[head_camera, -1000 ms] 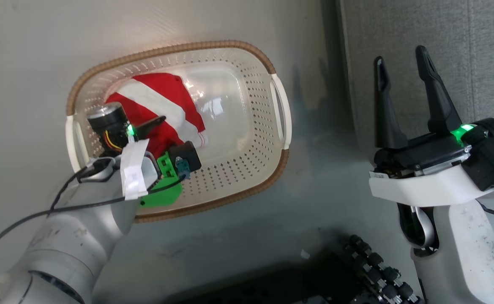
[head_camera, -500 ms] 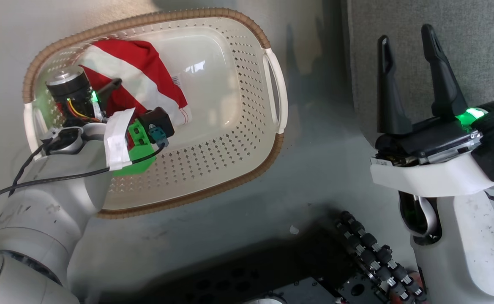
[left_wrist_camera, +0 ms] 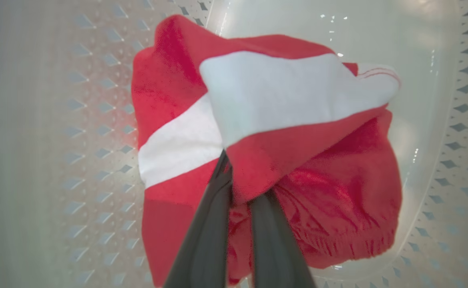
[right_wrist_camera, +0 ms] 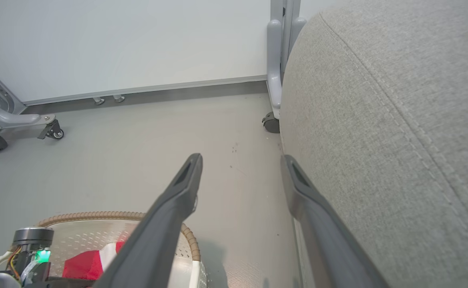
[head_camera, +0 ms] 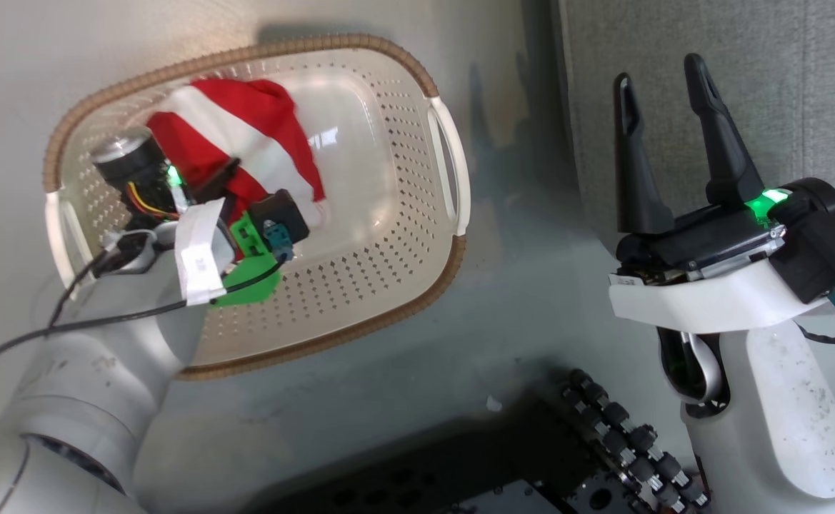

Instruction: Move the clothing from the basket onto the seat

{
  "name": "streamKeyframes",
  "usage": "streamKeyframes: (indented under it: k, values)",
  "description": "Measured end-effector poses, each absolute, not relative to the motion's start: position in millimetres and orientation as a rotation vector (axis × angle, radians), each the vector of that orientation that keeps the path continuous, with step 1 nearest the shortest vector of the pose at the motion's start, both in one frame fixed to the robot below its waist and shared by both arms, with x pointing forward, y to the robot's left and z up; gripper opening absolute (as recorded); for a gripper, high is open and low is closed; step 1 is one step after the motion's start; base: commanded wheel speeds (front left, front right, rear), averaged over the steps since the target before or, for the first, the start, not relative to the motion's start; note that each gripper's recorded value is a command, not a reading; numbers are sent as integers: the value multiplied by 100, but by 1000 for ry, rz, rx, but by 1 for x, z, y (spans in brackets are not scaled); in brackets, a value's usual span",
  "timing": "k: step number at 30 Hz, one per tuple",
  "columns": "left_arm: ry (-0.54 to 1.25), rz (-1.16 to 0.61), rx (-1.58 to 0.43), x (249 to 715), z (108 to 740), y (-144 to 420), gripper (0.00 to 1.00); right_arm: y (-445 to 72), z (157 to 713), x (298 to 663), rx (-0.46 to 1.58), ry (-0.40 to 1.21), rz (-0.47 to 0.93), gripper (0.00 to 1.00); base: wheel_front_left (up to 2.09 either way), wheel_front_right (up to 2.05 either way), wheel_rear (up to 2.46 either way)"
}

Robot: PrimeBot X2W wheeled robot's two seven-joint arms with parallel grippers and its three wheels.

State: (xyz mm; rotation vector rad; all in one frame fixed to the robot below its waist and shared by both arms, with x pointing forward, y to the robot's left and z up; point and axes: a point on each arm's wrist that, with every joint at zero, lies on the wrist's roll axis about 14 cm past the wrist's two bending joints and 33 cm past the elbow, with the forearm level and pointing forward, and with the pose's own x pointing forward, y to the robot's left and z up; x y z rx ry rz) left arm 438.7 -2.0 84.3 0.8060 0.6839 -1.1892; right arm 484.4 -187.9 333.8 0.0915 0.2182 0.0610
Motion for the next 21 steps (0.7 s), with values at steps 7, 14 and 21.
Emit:
streamKeyframes:
  k: [7, 14, 21]
  values:
    - [631, -1120, 690, 437, 132, -20, 0, -181, 362, 480, 76, 175, 82, 100, 0, 0, 0]
    - [624, -982, 576, 424, 182, -16, 0, -173, 395, 461, 90, 138, 94, 100, 0, 0, 0]
    - [528, -847, 460, 411, 248, -21, 0, -162, 430, 428, 102, 100, 124, 100, 0, 0, 0]
